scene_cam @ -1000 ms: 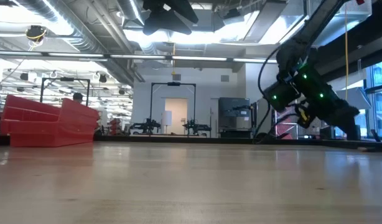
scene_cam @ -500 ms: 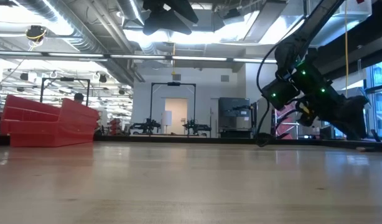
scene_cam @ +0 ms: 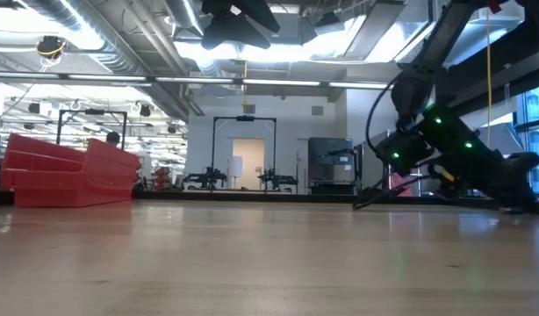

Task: Sort batteries
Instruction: Put the small black battery into the bottom red bin

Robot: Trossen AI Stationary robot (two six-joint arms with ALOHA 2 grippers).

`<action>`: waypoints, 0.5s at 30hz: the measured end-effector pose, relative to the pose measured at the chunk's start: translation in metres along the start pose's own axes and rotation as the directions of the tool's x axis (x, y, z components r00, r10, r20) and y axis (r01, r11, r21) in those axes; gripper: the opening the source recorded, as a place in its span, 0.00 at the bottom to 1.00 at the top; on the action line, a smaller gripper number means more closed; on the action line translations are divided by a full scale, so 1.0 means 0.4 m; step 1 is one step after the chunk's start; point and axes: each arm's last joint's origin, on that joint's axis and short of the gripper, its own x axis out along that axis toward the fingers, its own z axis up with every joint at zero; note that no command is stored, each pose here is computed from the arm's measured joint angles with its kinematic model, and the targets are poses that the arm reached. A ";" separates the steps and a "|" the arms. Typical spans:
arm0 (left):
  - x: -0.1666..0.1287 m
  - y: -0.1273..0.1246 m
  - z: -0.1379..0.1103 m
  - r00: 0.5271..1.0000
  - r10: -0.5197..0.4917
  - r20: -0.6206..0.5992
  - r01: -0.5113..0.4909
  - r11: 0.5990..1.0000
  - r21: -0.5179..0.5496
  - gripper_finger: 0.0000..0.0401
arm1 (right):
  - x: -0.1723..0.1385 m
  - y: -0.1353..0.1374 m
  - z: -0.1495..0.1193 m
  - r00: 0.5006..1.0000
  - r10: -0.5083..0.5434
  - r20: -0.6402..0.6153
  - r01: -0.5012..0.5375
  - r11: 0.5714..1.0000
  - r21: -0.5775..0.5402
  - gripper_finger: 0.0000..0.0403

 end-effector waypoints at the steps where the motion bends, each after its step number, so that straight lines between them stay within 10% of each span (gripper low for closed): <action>1: 0.000 0.000 0.000 1.000 0.000 0.000 0.000 1.000 0.000 0.38 | 0.010 0.003 -0.003 1.000 0.001 -0.008 -0.001 1.000 -0.002 0.46; 15: 0.000 0.000 0.000 1.000 0.000 0.000 0.000 1.000 -0.022 0.38 | 0.037 0.012 -0.002 1.000 0.006 0.010 -0.006 0.999 0.053 0.11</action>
